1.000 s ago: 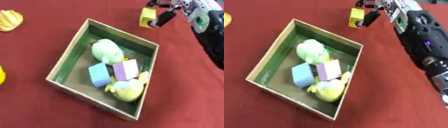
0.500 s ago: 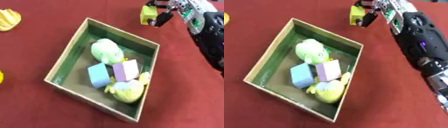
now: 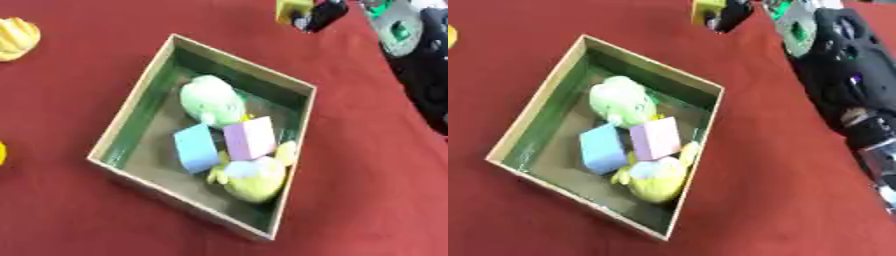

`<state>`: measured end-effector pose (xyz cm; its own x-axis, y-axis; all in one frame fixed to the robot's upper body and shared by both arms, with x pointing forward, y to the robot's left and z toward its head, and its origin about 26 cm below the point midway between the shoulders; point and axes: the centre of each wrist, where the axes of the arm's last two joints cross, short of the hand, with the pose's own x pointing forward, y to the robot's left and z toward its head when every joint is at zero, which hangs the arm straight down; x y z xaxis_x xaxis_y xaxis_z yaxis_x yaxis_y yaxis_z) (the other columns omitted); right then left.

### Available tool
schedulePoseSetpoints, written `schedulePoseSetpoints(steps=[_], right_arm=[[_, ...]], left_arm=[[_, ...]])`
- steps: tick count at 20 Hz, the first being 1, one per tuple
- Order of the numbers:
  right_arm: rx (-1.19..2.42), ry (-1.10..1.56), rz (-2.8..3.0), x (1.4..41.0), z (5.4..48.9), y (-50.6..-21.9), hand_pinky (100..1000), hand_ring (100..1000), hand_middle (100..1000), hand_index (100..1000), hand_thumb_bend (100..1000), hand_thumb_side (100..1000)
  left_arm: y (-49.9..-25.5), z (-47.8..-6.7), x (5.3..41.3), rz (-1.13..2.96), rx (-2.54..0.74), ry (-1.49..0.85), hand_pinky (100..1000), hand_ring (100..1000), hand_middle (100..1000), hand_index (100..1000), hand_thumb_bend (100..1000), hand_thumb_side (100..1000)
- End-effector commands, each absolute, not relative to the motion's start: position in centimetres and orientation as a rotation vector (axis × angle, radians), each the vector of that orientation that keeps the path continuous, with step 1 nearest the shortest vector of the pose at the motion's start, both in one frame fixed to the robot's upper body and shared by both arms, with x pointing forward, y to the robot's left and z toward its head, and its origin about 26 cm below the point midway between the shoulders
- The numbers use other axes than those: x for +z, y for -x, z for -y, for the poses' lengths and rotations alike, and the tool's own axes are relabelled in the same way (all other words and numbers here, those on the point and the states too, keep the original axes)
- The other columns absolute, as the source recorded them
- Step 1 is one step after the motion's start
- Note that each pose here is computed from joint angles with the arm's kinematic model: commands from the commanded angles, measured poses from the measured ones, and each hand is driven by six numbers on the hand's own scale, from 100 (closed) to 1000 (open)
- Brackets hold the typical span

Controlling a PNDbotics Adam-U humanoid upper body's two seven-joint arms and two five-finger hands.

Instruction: Pick up objects on the table and place them in the box.

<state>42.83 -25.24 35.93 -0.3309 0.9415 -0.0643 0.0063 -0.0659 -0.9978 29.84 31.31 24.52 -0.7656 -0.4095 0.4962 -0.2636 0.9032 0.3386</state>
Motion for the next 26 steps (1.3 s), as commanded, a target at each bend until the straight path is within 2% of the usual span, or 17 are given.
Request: schedulePoseSetpoints(steps=[1,11,26], right_arm=[[1.591,1.069,1.468,38.1,24.6,-39.7,756,697,565,694,100,251],[1.926,0.825,1.537,36.2,20.6,-29.3,764,724,592,722,100,246],[2.076,0.789,1.391,31.9,17.5,-29.3,789,781,652,770,100,284]], left_arm=[[-29.4,-31.7,25.3,2.497,-0.353,-0.522,799,636,678,845,100,586],[-29.5,-31.4,25.3,2.5,-0.368,-0.517,799,641,679,846,100,584],[-29.6,-31.0,25.3,2.507,-0.371,-0.484,798,640,678,846,100,587]])
